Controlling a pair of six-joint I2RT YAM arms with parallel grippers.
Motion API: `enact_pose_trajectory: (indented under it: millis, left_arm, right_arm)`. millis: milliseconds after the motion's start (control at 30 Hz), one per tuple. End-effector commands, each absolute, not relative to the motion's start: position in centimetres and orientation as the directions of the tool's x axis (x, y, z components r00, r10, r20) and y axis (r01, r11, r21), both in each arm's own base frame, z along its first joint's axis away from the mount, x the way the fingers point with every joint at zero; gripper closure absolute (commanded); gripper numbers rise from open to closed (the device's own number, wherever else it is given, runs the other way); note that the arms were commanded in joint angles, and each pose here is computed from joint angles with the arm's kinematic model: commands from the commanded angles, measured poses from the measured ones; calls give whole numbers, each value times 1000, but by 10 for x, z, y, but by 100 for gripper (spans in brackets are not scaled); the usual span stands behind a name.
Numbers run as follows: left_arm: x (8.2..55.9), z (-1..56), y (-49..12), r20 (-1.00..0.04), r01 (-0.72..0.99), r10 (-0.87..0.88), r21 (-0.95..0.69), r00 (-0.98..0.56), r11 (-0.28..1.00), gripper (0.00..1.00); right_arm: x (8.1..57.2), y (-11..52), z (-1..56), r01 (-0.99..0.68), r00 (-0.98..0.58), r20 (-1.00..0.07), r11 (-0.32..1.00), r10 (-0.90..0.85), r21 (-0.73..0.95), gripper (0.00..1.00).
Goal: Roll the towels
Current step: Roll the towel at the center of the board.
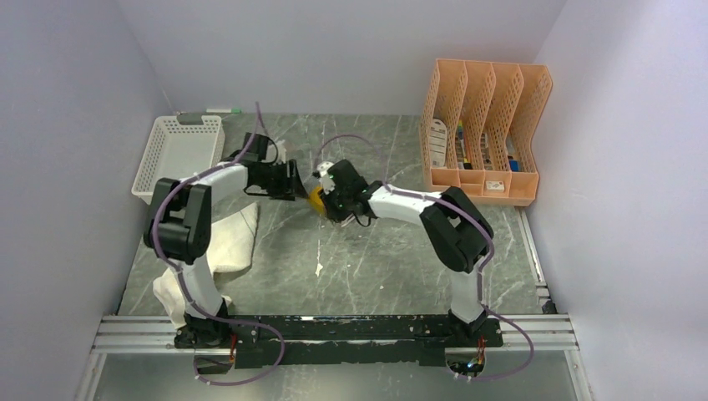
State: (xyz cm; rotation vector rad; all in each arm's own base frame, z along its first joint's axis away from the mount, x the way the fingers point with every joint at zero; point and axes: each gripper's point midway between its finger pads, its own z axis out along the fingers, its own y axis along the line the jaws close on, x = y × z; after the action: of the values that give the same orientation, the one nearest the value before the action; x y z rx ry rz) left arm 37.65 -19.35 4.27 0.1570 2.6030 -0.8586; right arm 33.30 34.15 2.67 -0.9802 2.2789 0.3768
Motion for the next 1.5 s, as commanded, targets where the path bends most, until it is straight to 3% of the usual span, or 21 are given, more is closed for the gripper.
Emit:
enact_pose_trajectory:
  millis: [0,233,433,767,1033,1367,1467]
  left_arm:
    - [399,98,-181,-556,257,-100,-526,-825,811,35]
    - [385,111,-187,-568,268,-140,-573,-811,774,35]
    - [376,98,-216,-549,288,-122,-599,-827,747,37]
    - [384,82,-266,-537,338,-57,-606,-841,720,38]
    - [380,38,-268,-477,314,16,-552,-879,773,40]
    - [373,-6,-267,-409,304,109,-449,-906,840,41]
    - [372,-12,-265,-412,328,140,-434,-900,839,41]
  right_arm:
    - [317,347,38,-696,-669,-632,628,-390,348,87]
    - [328,333,60,-509,-850,-509,468,-140,722,87]
    - [332,319,46,-347,-931,-362,413,-46,842,86]
    - [320,312,20,-287,-955,-290,455,-64,843,83]
    - [321,310,15,-299,-952,-296,471,-83,830,79]
    - [334,302,12,-437,-891,-413,614,-191,658,48]
    - [342,295,21,-502,-844,-480,669,-240,548,44]
